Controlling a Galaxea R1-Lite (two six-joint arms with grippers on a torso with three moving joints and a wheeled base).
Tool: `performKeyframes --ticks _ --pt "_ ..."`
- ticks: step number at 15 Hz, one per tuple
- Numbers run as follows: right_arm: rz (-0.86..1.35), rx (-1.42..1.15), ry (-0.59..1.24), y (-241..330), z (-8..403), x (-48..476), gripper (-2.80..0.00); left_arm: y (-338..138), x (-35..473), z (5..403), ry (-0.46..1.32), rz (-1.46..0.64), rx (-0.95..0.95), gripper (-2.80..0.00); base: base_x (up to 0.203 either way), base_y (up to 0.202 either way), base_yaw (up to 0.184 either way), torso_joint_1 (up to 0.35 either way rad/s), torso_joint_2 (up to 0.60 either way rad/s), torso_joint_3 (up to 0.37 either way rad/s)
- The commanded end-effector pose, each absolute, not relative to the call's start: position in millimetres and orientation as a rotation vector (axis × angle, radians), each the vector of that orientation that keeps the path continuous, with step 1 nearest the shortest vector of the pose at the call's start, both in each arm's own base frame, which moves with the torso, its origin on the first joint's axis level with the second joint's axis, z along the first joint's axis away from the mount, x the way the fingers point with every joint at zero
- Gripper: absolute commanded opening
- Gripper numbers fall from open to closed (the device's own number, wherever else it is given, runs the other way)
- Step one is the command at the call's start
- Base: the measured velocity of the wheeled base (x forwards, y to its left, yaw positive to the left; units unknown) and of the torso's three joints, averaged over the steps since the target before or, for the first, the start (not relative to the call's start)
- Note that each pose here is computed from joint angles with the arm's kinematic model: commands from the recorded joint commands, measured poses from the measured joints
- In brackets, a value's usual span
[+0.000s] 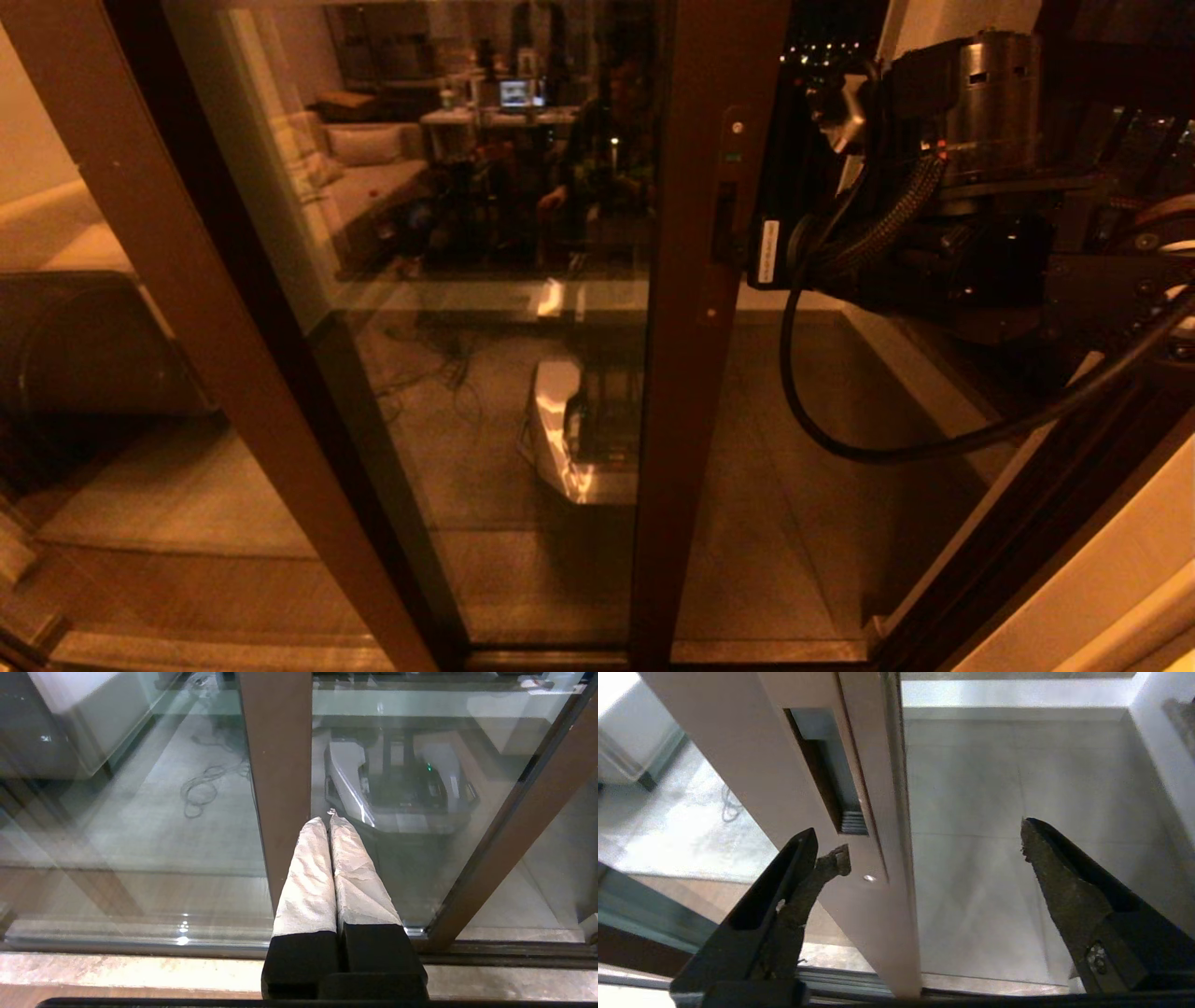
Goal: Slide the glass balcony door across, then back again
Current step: Close the slid door
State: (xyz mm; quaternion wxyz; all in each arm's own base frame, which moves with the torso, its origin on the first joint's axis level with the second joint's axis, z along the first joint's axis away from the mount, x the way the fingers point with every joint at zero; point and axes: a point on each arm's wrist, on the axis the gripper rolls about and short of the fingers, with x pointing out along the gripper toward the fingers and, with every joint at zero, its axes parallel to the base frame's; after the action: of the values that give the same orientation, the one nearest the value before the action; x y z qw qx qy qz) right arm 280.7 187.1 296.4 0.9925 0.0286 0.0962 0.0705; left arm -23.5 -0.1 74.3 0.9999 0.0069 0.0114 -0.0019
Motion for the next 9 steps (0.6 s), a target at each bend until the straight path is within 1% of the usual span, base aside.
performKeyframes --ticks 1,9 --pt "0.132 0.059 0.199 190.0 292.5 287.9 0.00 -0.1 -23.6 74.4 0.020 -0.003 0.014 -2.80 0.000 0.000 0.000 0.000 0.00 0.000" --pt "0.051 0.071 0.185 171.2 290.4 312.0 0.00 -0.1 -23.7 74.2 0.021 -0.003 0.014 -2.80 0.000 0.000 0.000 0.000 0.00 0.000"
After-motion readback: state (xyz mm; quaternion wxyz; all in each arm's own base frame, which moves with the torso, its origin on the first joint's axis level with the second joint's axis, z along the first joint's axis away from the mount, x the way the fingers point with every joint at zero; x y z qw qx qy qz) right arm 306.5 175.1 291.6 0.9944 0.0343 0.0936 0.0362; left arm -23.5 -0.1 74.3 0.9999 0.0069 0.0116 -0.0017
